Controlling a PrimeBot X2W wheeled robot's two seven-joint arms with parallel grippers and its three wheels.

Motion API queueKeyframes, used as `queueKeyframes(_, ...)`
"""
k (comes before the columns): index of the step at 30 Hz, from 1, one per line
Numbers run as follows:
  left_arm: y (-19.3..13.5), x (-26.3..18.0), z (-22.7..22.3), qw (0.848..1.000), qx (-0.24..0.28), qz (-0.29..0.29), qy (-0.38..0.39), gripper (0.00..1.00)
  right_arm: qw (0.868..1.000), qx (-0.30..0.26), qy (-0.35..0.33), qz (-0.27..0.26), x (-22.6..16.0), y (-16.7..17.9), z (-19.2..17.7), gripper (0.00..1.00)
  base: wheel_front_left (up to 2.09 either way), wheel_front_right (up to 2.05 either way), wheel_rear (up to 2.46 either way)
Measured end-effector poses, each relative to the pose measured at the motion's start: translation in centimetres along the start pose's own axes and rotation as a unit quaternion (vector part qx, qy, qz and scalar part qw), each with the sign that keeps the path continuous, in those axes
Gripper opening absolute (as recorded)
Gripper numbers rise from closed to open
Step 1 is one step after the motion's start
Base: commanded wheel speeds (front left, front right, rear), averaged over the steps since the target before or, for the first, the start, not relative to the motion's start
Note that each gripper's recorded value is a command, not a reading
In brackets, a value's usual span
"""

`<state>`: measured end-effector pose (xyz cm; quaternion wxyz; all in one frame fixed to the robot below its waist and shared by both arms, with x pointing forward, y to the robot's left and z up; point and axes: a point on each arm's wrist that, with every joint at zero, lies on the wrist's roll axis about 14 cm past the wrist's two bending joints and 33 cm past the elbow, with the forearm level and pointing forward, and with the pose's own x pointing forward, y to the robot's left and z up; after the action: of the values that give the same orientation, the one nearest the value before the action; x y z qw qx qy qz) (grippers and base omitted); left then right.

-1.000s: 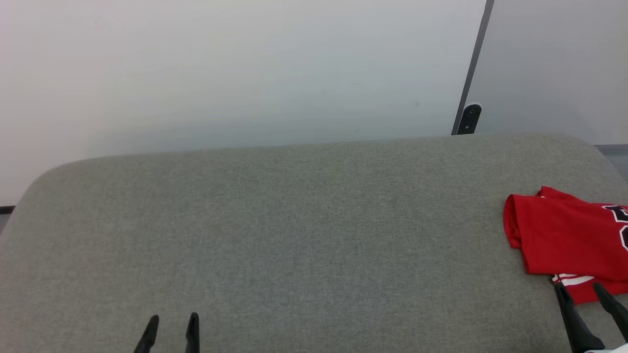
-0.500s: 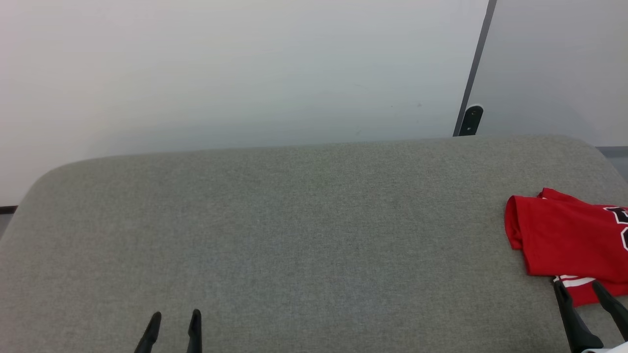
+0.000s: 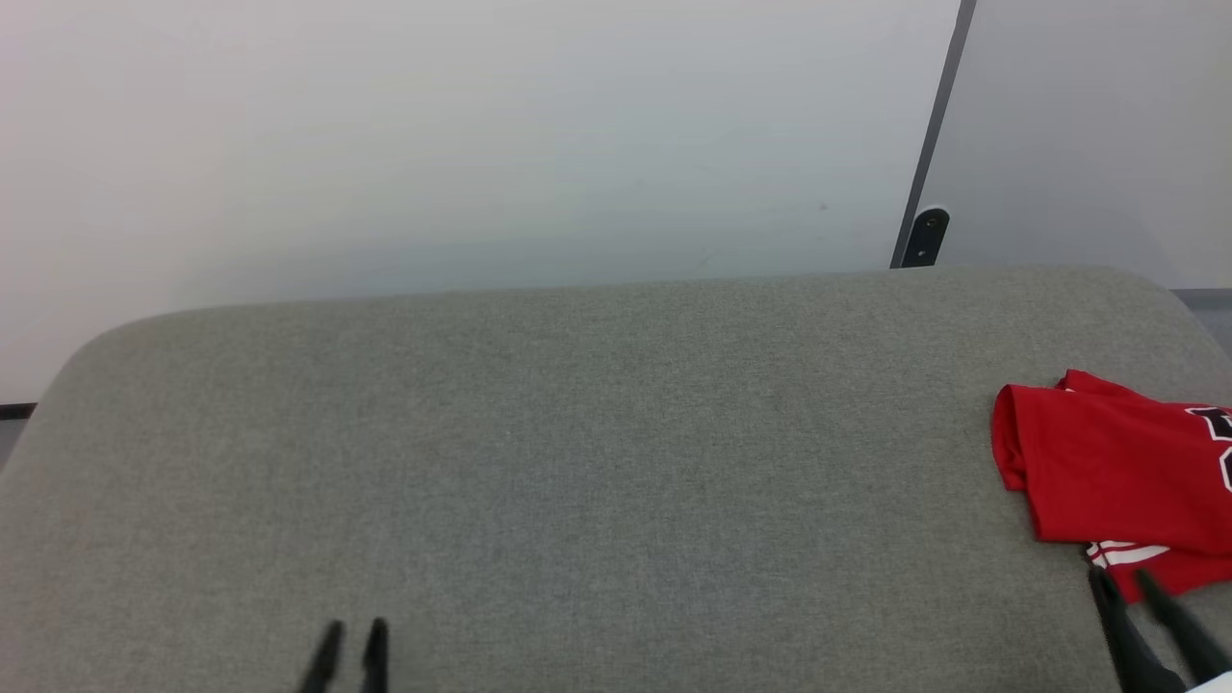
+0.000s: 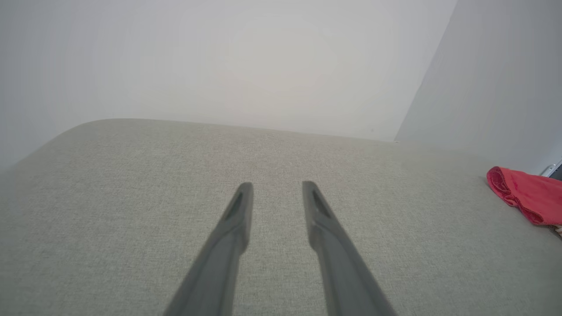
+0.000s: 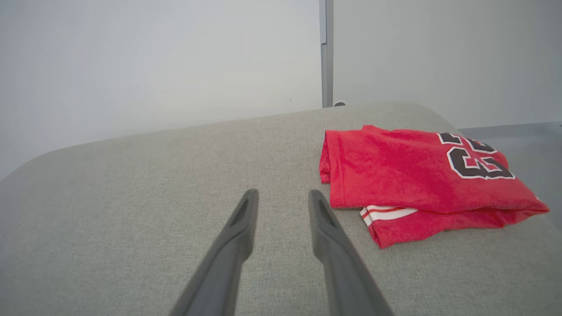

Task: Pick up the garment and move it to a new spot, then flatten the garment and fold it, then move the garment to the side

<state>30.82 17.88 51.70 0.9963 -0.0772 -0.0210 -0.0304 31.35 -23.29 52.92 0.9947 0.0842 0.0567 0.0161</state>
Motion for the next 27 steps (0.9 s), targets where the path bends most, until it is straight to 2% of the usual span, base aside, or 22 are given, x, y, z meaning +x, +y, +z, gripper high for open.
queueKeyframes(3, -0.1, -0.4, -1.2, 1.000, -0.007, 0.004, 0.019, 0.00, 1.000, 0.012, 0.018, -0.004, -0.1, 0.0, -1.4, 0.00, 0.00, 0.00, 0.00)
queueKeyframes(7, 0.2, -0.4, -1.9, 0.999, -0.040, 0.013, 0.033, 0.00, 0.999, 0.046, 0.027, -0.004, 0.0, 0.0, -2.2, 0.00, 0.00, 0.00, 0.00)
queueKeyframes(18, 0.9, 0.8, -2.4, 0.989, -0.135, 0.029, 0.046, 0.00, 0.990, 0.139, 0.014, 0.006, 1.0, 0.5, -2.1, 0.00, 0.00, 0.00, 0.00)
queueKeyframes(27, 1.3, 1.7, -2.6, 0.977, -0.204, 0.040, 0.052, 0.00, 0.978, 0.210, 0.003, 0.013, 1.8, 0.9, -2.0, 0.00, 0.00, 0.00, 0.00)
